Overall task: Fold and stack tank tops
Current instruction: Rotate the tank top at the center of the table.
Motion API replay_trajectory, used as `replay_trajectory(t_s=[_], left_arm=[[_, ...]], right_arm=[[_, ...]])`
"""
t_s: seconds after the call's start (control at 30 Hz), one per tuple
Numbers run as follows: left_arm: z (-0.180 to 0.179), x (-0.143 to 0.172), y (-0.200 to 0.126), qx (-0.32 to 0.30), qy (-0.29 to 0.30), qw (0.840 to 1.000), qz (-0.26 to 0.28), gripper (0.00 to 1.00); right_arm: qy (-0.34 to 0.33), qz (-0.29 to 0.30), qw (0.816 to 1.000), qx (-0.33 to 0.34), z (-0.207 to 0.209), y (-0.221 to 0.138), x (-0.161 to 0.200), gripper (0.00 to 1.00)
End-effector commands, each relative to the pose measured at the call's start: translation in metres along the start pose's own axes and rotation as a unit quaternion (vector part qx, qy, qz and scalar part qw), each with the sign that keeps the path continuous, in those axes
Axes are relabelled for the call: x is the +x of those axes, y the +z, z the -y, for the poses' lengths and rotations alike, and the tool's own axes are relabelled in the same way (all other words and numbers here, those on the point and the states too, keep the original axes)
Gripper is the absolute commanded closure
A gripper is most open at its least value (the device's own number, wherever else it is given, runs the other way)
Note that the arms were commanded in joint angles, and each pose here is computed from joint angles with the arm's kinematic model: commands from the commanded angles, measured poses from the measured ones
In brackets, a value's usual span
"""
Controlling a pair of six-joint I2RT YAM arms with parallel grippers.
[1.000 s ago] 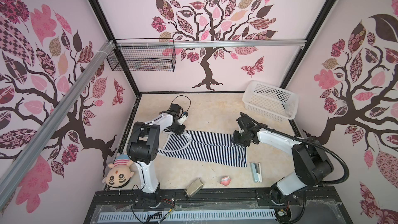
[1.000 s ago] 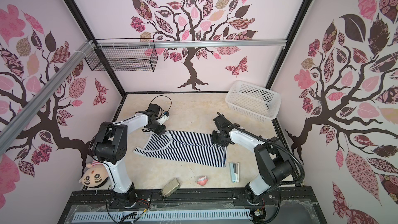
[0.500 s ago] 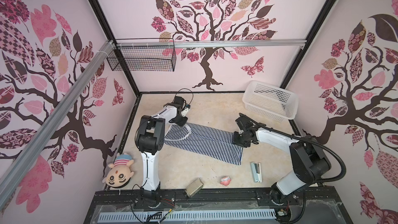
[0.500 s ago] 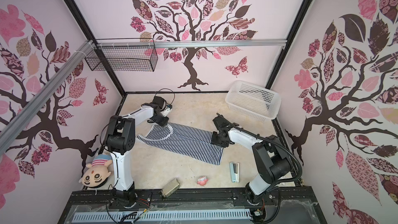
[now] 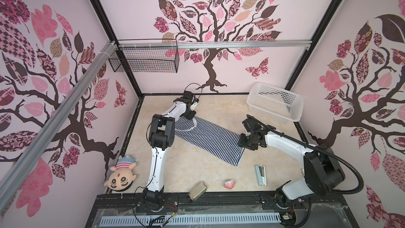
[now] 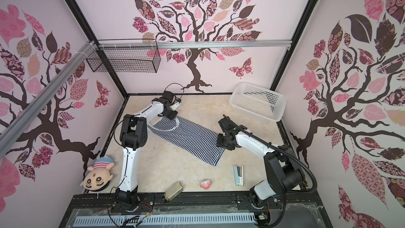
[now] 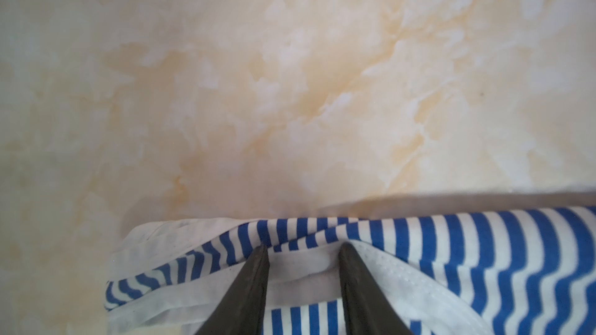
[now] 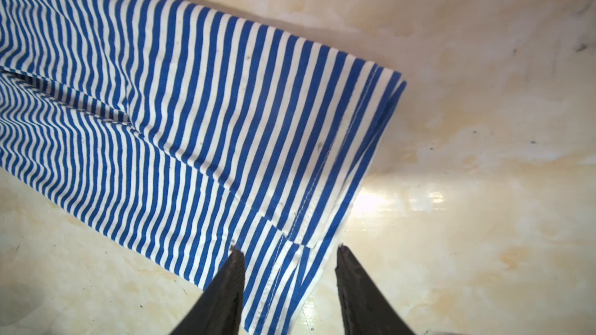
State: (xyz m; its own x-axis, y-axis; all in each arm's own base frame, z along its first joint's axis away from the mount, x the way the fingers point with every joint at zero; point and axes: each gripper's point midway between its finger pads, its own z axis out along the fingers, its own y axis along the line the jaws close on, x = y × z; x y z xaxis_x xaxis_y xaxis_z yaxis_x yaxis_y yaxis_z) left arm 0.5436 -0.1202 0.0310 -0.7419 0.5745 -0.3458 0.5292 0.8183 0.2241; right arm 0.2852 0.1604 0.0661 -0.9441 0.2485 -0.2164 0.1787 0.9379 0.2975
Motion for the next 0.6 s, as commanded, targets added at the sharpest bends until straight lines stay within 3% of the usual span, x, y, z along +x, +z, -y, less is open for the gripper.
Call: replay_trajectory(t_s=[0.0, 0.1, 0.2, 0.33, 0.43, 0.57], left_arm=[[-0.011, 0.000, 0.007, -0.028, 0.013, 0.999, -0.016, 0.60], [-0.013, -0.006, -0.020, -0.019, 0.000, 1.000, -0.010, 0.59], [-0.015, -0.016, -0.066, -0.013, -0.023, 0.999, 0.037, 0.59], [0.004, 0.001, -0.112, 0.022, -0.034, 0.997, 0.065, 0.57], [0.026, 0.029, -0.125, 0.053, -0.035, 0.997, 0.053, 0.57], [0.044, 0.071, -0.116, 0.062, -0.018, 0.998, 0.026, 0.58]], right_arm=[[-0.005, 0.013, 1.000, 0.001, -0.008, -0.005, -0.012, 0.50], [-0.010, 0.023, 1.000, -0.003, -0.016, -0.003, -0.023, 0.50], [-0.017, 0.029, 0.999, -0.001, -0.022, 0.002, -0.034, 0.50], [-0.026, 0.030, 0.999, -0.008, -0.034, 0.020, -0.047, 0.51], [-0.028, 0.030, 0.999, 0.003, -0.035, 0.036, -0.057, 0.51], [-0.029, 0.017, 0.999, 0.011, -0.037, 0.051, -0.061, 0.51]])
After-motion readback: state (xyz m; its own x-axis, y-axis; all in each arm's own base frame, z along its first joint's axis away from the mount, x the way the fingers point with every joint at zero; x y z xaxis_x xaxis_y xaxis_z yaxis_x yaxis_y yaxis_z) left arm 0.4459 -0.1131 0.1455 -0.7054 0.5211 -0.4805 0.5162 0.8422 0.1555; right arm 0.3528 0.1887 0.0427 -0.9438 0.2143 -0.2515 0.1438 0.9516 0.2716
